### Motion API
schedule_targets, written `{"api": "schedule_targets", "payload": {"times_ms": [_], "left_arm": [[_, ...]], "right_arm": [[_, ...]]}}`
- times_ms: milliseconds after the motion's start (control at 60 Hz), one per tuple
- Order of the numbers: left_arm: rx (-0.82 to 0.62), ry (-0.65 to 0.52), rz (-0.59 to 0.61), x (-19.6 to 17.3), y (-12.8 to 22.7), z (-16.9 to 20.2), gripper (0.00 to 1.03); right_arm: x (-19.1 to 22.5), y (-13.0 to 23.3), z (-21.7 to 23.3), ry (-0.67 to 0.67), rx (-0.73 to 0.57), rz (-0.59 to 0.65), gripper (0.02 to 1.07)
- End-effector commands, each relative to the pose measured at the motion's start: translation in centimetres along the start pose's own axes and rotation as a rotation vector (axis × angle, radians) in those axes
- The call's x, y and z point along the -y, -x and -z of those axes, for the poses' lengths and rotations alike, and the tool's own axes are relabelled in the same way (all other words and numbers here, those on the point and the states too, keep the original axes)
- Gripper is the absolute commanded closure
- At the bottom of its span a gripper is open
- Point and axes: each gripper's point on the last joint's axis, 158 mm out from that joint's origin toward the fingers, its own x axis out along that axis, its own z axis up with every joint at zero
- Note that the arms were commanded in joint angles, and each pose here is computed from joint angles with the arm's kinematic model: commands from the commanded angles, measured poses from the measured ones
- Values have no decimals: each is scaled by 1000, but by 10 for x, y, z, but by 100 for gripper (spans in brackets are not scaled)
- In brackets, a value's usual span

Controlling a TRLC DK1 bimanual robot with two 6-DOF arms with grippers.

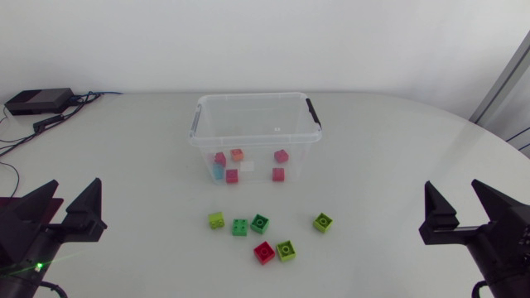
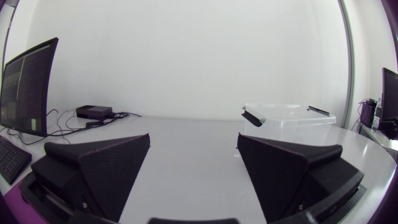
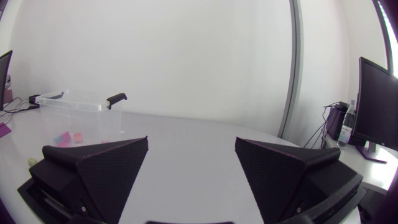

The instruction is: Pick up the duplo bricks and place them in the container

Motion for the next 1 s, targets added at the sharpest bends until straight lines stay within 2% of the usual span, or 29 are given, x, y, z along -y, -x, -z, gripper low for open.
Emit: {"api": "schedule_targets", "payload": {"times_ms": [0, 417, 700, 983], "left_arm": [[-11, 10, -16, -4, -1, 9, 5], [8, 11, -9, -2, 0, 3, 5], [70, 10, 50, 13, 7, -45, 6], [-48, 0, 121, 37, -17, -74, 7]], "right_arm": [[-1, -1, 8, 1, -13, -2, 6], [-2, -1, 5, 4, 1, -6, 6], [-7, 2, -17, 3, 42, -30, 6], [-9, -9, -45, 5, 2, -50, 7]]}}
